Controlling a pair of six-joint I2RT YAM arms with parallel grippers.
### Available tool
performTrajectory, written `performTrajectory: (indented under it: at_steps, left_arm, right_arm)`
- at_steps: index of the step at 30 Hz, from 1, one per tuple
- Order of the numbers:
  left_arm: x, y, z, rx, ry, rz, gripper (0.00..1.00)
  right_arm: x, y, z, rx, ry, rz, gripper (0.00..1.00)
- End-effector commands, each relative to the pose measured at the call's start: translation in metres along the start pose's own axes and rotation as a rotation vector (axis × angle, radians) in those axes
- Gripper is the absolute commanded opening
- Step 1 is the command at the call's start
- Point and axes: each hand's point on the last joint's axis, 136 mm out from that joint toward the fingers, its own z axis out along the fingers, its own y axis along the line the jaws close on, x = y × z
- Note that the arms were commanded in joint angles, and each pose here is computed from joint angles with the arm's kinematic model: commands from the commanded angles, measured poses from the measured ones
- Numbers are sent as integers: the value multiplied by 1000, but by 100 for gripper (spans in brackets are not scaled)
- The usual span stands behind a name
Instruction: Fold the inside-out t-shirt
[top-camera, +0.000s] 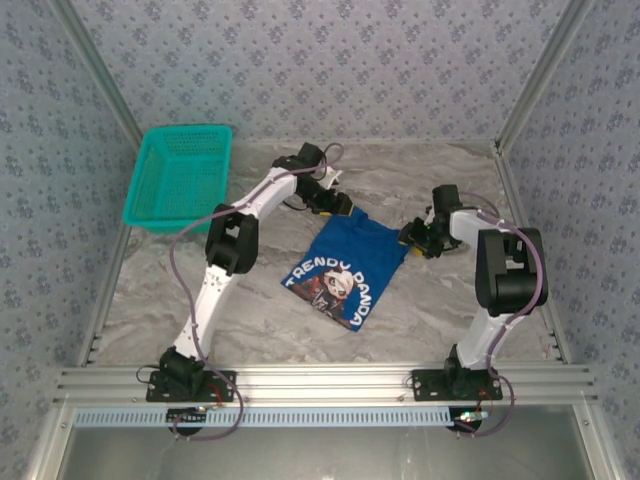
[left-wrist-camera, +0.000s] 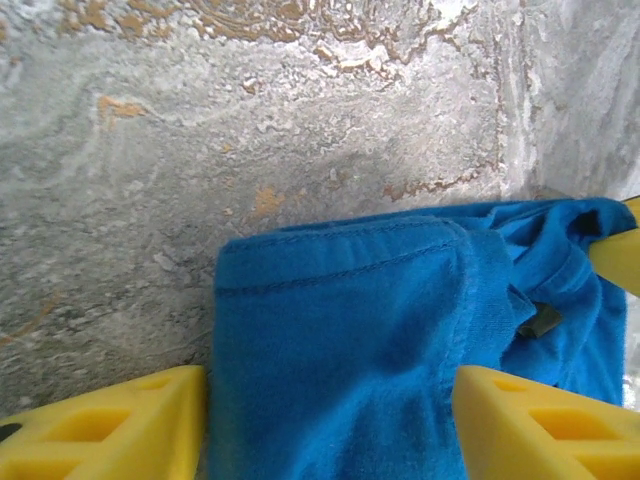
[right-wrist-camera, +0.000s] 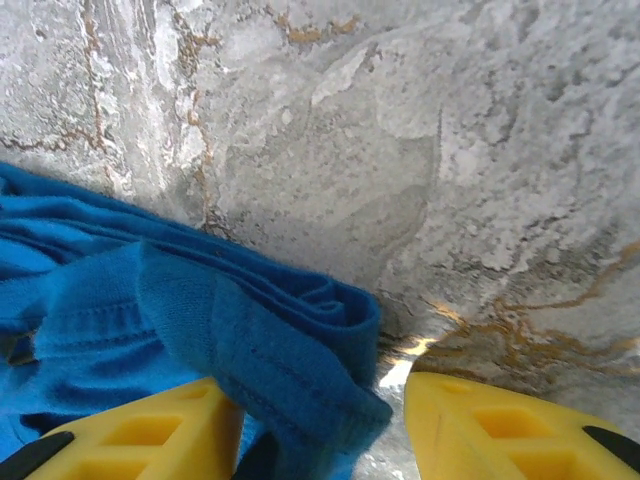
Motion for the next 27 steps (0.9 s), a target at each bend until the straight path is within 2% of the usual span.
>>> performTrajectory:
  at_steps: [1,7,13,17,23,27]
  left_arm:
    - [22,-3,18,64,84,-49,61]
    - [16,-10,15,108,67,-57,49]
    - [8,-1,8,103,39,-84,35]
    - [-9,-3,-3,105,-14,-71,23]
    - [-24,-12,-14,117,-65,-44,0]
    - [-49,-27,-52,101,-164,-8,0]
  right_arm:
    - [7,40,30,-149,42,-56,47]
    - [2,52,35,-168,45,-63,44]
    - [-5,50,32,-161,26,-80,33]
    - [-15,56,22,-195,-5,-121,25]
    - [-33,84,9,-311,-41,-186,9]
    - [-54,108,-19,-355,-103,-258,4]
